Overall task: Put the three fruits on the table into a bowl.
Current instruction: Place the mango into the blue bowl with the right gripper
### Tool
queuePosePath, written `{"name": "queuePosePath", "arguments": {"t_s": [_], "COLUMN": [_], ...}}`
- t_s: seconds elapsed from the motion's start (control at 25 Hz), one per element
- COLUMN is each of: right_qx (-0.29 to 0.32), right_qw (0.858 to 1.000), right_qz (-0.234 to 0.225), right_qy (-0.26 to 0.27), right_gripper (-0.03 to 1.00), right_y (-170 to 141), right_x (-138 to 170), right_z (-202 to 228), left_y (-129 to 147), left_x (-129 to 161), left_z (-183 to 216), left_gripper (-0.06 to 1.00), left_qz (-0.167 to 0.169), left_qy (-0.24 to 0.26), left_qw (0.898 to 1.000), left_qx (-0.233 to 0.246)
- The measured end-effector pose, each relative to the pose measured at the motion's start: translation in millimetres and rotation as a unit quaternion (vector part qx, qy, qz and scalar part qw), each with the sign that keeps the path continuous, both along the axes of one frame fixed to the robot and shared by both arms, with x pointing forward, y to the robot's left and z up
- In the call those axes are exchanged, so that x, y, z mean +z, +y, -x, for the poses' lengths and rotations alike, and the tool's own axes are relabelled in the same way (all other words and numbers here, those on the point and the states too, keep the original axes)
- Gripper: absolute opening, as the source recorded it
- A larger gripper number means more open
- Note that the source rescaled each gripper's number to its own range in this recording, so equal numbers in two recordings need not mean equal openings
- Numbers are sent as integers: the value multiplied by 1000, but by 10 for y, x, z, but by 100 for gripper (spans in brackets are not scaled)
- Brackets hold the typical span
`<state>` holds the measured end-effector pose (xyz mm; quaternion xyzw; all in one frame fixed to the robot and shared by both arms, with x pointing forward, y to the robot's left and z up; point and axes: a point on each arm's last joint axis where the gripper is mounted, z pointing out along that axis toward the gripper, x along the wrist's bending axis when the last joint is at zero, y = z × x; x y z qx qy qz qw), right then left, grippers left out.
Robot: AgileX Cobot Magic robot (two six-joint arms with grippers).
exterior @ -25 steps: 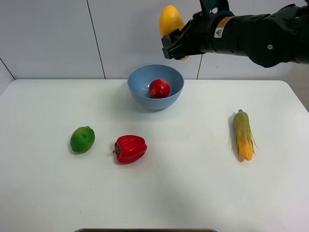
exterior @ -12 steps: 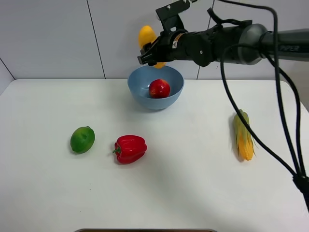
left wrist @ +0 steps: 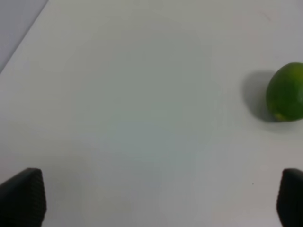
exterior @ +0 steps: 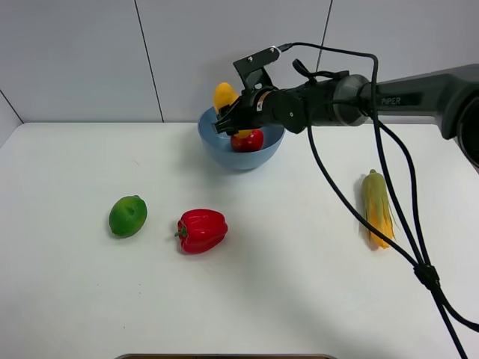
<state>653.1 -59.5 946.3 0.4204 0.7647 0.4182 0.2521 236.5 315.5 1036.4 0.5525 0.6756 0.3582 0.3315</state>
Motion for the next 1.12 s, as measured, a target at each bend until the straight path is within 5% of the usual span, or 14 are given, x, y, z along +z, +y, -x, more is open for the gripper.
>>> {"name": "queuePosePath", "arguments": {"t_s": [0.84,0.92,1.12], "right_qx": [1,1,1], "right_qw": [1000,1000,1000], "right_qz": [-1,-1,-5], "right_qy": [-1,-1,-8], "right_gripper": [0,15,85], "right_y": [21,21,24], "right_x": [-169,-168,-142], "right_z": [-32,-33,-37], "left_y": [0,1,1], "left_x": [0,0,0], "left_z": [0,0,0], "left_gripper": [100,100,100], "left_qz": [0,0,0], "left_qy": [0,0,0], "left_qw": [1000,1000,1000], "left_qx": [0,0,0]}}
